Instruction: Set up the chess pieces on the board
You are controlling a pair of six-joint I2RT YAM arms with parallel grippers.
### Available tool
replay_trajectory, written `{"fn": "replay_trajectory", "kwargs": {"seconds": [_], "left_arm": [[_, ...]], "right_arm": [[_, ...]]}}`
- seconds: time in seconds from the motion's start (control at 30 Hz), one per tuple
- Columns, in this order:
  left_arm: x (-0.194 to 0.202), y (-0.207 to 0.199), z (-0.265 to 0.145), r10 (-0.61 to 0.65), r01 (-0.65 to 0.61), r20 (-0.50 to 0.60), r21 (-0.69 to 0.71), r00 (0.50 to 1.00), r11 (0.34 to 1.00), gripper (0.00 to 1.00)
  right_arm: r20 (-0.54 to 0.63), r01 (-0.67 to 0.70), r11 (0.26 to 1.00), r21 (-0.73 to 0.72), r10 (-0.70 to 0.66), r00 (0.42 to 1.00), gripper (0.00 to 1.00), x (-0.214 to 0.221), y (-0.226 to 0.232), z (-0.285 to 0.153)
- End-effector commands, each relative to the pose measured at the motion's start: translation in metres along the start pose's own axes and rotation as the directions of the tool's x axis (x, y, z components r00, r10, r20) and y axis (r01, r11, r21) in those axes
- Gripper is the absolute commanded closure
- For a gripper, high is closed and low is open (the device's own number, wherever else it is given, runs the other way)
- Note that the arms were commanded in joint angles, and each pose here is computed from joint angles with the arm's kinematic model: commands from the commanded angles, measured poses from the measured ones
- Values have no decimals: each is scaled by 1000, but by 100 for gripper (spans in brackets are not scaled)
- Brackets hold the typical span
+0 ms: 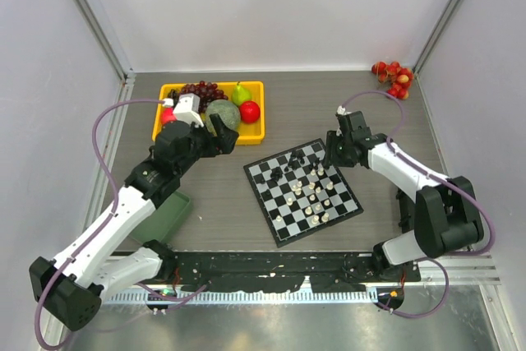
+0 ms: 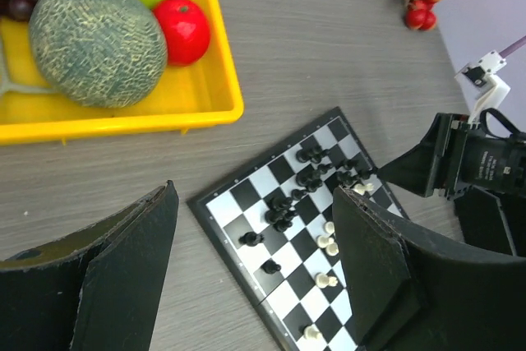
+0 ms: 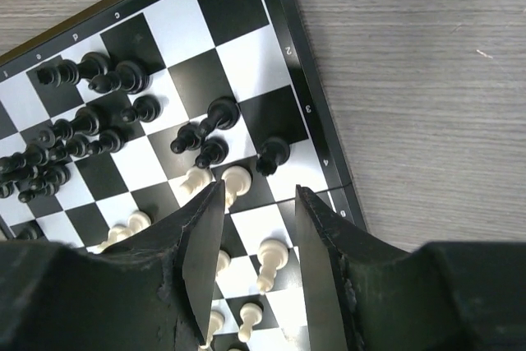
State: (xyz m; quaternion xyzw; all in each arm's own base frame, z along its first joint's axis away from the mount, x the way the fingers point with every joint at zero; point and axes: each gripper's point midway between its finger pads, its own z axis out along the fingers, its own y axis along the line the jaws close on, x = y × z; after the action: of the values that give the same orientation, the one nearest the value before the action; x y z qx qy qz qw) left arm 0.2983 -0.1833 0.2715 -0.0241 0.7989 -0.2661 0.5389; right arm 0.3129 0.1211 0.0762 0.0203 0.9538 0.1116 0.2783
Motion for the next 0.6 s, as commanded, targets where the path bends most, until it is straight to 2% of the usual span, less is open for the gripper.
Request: {"fn": "replay_trajectory", "kwargs": {"seconds": [0.0,0.43,0.57], "left_arm": [[-30,-5,-11,-6,2,93,43,996,999,18],[-20,20,-4,-23,23,67,2,998,1000,18],[-18,24,-2,-30,30,59,0,998,1000,18]], "right_arm": [[75,32,999,-5,-31,997,55,-30,9,3],[21,35,999,14,-35,999,60,-26,6,23],[24,34,998,50,-36,999,66,-26,0,25]]}}
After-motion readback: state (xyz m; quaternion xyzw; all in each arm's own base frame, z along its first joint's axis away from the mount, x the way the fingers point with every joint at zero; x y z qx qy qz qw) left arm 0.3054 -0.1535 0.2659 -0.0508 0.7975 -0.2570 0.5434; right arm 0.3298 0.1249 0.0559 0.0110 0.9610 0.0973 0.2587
